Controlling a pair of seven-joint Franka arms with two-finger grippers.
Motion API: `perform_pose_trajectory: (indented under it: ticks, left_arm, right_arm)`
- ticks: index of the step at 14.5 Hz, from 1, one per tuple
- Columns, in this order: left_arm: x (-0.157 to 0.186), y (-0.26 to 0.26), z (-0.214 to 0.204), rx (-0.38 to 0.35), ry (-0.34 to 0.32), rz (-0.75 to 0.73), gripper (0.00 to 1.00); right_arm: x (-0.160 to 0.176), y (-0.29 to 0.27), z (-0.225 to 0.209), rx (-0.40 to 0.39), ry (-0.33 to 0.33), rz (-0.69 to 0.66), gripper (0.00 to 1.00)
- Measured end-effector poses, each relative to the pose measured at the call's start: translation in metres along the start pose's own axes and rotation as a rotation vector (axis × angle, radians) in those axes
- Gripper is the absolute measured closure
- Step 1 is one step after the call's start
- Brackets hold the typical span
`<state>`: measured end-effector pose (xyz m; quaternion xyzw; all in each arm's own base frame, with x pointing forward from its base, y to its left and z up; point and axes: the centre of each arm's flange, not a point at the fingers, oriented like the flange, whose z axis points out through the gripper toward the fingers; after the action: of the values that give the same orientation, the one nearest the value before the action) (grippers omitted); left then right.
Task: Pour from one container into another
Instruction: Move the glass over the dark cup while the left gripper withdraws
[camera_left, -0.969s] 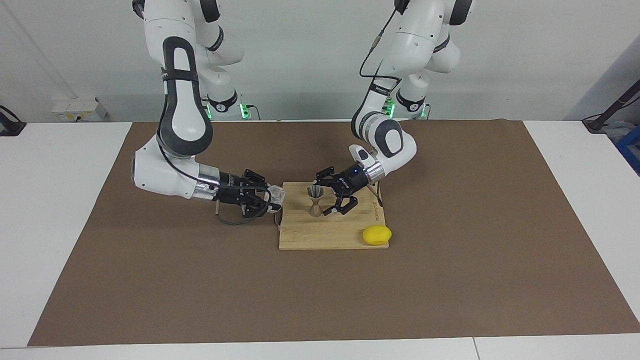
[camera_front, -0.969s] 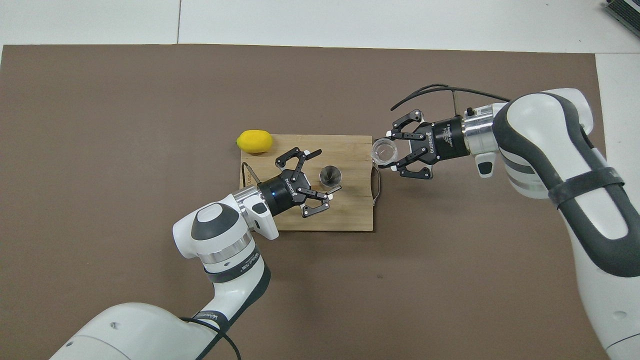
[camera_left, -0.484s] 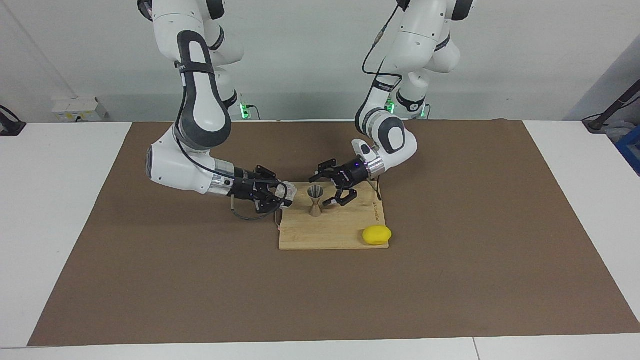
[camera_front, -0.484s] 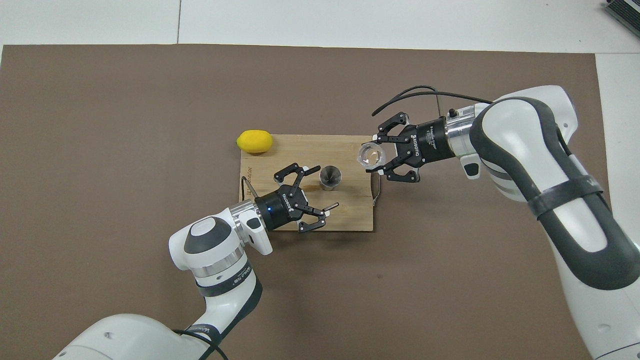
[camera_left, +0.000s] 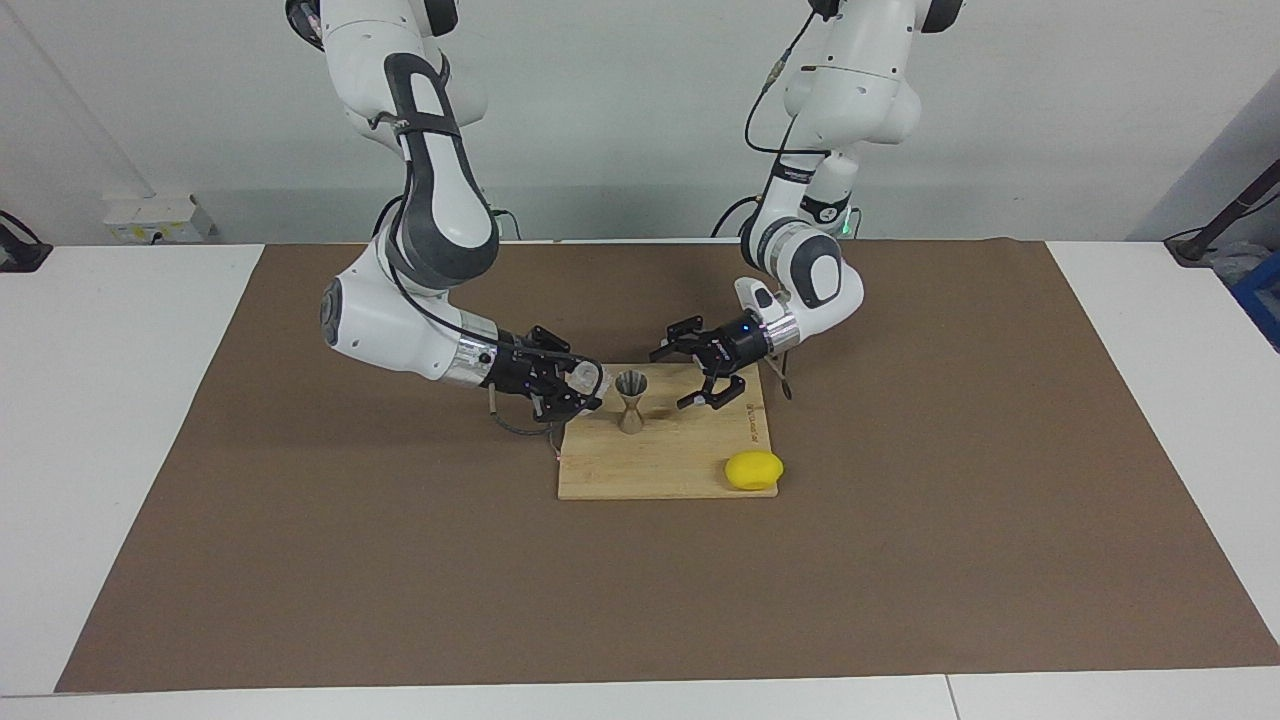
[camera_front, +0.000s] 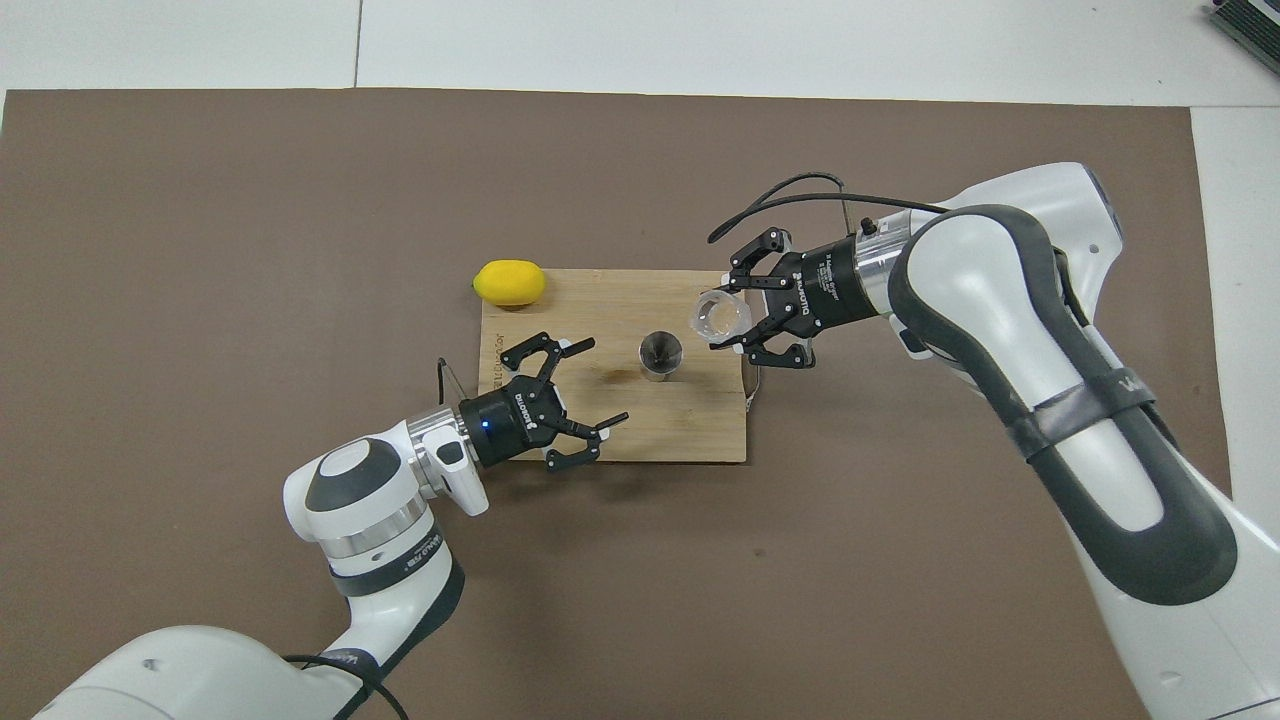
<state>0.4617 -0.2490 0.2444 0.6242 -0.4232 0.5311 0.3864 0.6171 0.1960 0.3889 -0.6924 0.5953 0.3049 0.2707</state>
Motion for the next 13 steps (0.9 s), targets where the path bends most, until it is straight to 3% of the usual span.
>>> perform_pose_trajectory:
  ticks: [8,13]
  left_arm:
    - [0.002,-0.06,-0.119,-0.095,-0.02,0.12,0.0]
    - [0.019,-0.081,-0.19,-0.189,-0.071,0.19,0.0]
  right_arm:
    - [-0.02,-0.001,0.007,-0.035,0.109,0.007,0.49]
    - [-0.025,0.003,0.016,-0.059,0.146,-0.012,0.49]
